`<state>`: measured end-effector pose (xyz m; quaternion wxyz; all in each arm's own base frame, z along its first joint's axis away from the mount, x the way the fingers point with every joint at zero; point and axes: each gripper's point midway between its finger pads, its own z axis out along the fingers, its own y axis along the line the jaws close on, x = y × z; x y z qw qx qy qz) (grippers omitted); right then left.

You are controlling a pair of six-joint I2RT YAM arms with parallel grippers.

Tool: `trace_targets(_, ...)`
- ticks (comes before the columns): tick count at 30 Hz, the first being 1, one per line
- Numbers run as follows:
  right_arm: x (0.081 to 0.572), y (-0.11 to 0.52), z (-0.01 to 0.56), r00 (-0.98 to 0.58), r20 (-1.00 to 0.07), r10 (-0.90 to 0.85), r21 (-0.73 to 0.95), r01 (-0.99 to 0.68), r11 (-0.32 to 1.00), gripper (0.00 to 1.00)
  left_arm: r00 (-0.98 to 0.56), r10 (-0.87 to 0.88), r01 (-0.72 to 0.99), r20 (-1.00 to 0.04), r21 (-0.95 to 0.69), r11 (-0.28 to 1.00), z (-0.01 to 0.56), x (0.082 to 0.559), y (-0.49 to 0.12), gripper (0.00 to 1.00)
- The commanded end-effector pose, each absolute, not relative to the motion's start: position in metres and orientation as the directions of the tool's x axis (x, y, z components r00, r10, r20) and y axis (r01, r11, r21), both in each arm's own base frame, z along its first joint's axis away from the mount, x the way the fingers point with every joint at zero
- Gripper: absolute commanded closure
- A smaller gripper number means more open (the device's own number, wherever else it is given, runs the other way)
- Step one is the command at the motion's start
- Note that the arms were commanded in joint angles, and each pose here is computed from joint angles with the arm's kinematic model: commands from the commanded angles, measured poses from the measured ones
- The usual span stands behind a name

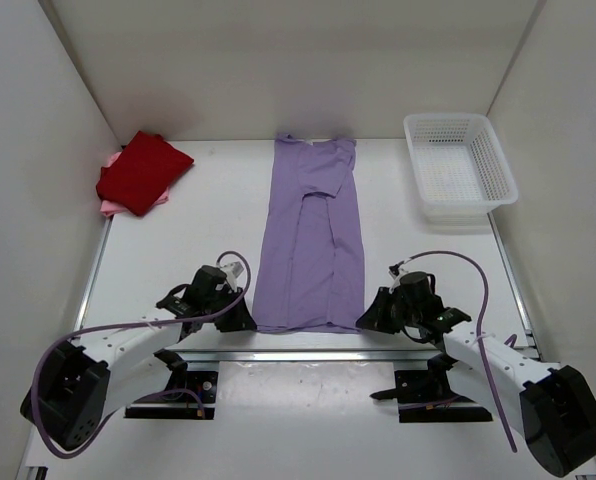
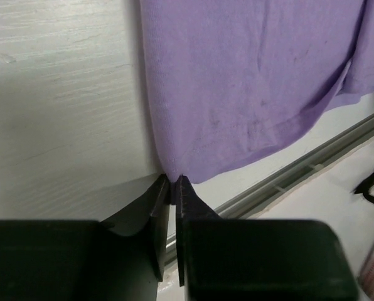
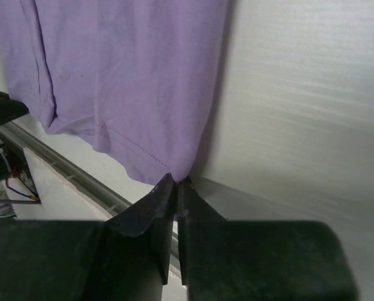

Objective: Fold and stack the t-shirts
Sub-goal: Grab the bottom of the folded rectangular tshirt with both arms, then fold the folded rectangular tshirt in 1/3 of the way

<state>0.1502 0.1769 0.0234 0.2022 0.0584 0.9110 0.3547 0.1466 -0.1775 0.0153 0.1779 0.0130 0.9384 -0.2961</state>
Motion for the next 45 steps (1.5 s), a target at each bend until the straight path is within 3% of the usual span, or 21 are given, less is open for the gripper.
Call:
trace_targets(1,0.151,0.181,0.028,-0.909,-0.329,0.256,0.692,-0.048,0.720,0.97,-0.945,-0.070,0.125,-0.320,-0.551,0.825,0.012,0.140,-0.179,0.83)
trace_targets(4,0.142,0.182,0.027,-0.923,-0.310,0.226,0.681,-0.050,0.731,1.00,-0.948,-0.042,0.146,-0.314,-0.550,0.822,0.016,0.137,-0.180,0.96)
trace_targets(6,0.131,0.185,0.028,-0.937,-0.283,0.204,0.677,-0.045,0.735,1.00,-0.959,-0.016,0.148,-0.284,-0.547,0.824,0.018,0.127,-0.178,1.00)
trace_targets(10,0.099,0.195,0.039,-0.963,-0.233,0.138,0.677,-0.059,0.733,1.00,-0.960,-0.051,0.123,-0.276,-0.576,0.808,0.041,0.119,-0.176,1.00)
trace_targets(12,0.113,0.192,0.054,-0.942,-0.302,0.146,0.662,-0.097,0.743,1.00,-0.950,-0.073,0.134,-0.304,-0.607,0.783,0.061,0.125,-0.182,1.00)
trace_targets(16,0.168,0.181,0.099,-0.893,-0.416,0.173,0.671,-0.173,0.721,1.00,-0.912,-0.109,0.182,-0.396,-0.629,0.756,0.107,0.173,-0.197,1.00)
trace_targets(21,0.257,0.167,0.139,-0.804,-0.576,0.147,0.567,-0.264,0.780,1.00,-0.858,-0.167,0.209,-0.487,-0.626,0.752,0.151,0.266,-0.216,1.00)
trace_targets(23,0.288,0.165,0.133,-0.816,-0.563,0.135,0.538,-0.237,0.809,1.00,-0.830,-0.201,0.178,-0.520,-0.588,0.789,0.153,0.302,-0.214,1.00)
trace_targets(25,0.325,0.163,0.149,-0.768,-0.622,0.151,0.495,-0.236,0.836,1.00,-0.812,-0.249,0.135,-0.528,-0.585,0.800,0.153,0.346,-0.212,1.00)
trace_targets(28,0.367,0.158,0.153,-0.745,-0.641,0.184,0.493,-0.216,0.843,1.00,-0.814,-0.311,0.078,-0.490,-0.624,0.778,0.145,0.395,-0.215,1.00)
trace_targets(34,0.425,0.150,0.136,-0.743,-0.628,0.232,0.529,-0.190,0.827,1.00,-0.818,-0.324,0.024,-0.475,-0.591,0.806,0.123,0.449,-0.220,1.00)
trace_targets(45,0.468,0.134,0.105,-0.756,-0.593,0.276,0.548,-0.127,0.827,1.00,-0.819,-0.335,0.010,-0.466,-0.596,0.803,0.096,0.496,-0.227,1.00)
